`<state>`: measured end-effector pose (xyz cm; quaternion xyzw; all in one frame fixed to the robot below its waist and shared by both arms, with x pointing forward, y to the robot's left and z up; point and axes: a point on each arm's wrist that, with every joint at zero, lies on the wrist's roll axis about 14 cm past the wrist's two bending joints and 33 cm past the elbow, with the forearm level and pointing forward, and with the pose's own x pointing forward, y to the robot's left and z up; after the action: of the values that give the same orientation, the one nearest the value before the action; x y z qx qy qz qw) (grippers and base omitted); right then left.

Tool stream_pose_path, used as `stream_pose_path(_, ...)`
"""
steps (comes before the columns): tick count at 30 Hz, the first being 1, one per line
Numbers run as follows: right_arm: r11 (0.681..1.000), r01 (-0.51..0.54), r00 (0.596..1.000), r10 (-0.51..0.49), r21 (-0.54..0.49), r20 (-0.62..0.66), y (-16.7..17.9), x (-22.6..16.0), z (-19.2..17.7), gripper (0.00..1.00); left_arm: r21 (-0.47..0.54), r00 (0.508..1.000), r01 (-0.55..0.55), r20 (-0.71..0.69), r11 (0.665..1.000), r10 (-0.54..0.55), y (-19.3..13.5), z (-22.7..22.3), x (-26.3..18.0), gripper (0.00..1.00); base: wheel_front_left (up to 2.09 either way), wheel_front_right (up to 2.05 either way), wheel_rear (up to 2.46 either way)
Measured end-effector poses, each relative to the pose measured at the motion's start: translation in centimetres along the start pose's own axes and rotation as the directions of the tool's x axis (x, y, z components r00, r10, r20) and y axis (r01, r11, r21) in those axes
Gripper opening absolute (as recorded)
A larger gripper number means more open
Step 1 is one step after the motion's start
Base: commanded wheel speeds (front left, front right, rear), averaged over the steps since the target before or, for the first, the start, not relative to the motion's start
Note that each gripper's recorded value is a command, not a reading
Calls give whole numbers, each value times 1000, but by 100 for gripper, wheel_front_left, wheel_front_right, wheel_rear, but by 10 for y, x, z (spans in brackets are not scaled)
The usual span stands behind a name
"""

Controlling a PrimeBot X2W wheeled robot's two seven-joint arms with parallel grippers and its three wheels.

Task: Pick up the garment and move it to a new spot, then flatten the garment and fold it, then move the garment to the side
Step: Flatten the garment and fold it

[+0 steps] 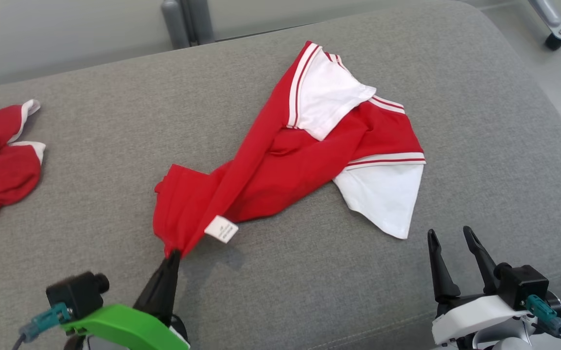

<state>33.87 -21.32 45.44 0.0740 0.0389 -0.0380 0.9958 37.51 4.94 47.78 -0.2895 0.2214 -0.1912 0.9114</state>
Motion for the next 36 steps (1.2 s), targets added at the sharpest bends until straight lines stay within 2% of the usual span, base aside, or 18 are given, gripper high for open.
stream_pose_path(6,998,-66,998,65,-19,-9,19,10,-3,100,-106,987,-143,-88,984,133,37,-48,-24,0,0,0,0)
stream_pose_path(10,994,-104,995,104,-29,-11,30,14,-4,100,-80,959,-262,-130,962,251,74,-71,-36,0,0,0,0)
stream_pose_path(12,993,-114,993,114,-35,-5,33,15,-2,100,-90,953,-285,-134,954,272,80,-77,-38,0,0,0,0)
stream_pose_path(13,992,-119,993,119,-36,-1,35,15,-1,100,-93,951,-295,-126,951,283,83,-78,-39,5,0,0,0)
stream_pose_path(14,992,-122,992,122,-38,3,36,15,0,100,-94,949,-304,-118,948,293,86,-78,-39,26,0,0,0)
stream_pose_path(15,991,-125,992,125,-40,5,37,15,1,100,-91,947,-310,-111,946,300,89,-77,-39,36,0,0,0)
stream_pose_path(16,991,-128,992,129,-43,6,37,14,1,100,-87,948,-312,-98,946,304,91,-74,-39,36,0,0,0)
stream_pose_path(17,991,-130,991,131,-44,6,38,14,1,100,-87,948,-315,-86,945,308,93,-72,-38,45,0,0,0)
stream_pose_path(18,990,-131,991,131,-44,5,38,13,1,100,-89,948,-316,-76,945,310,94,-71,-36,63,0,0,0)
stream_pose_path(19,990,-131,991,131,-44,3,38,13,1,100,-86,949,-314,-66,945,309,93,-70,-35,91,0,0,0)
stream_pose_path(20,990,-130,991,131,-45,2,38,12,0,100,-79,948,-316,-59,945,312,95,-69,-34,100,0,0,0)
stream_pose_path(26,991,-126,992,127,-45,2,37,9,0,100,-58,954,-301,-22,952,300,96,-66,-31,100,0,0,0)
stream_pose_path(32,991,-118,992,120,-55,25,34,4,7,100,51,948,-306,106,951,300,104,-34,-37,100,0,0,0)
stream_pose_path(36,992,-106,993,110,-65,49,30,-2,15,100,135,943,-295,203,946,266,98,-15,-48,100,0,0,0)
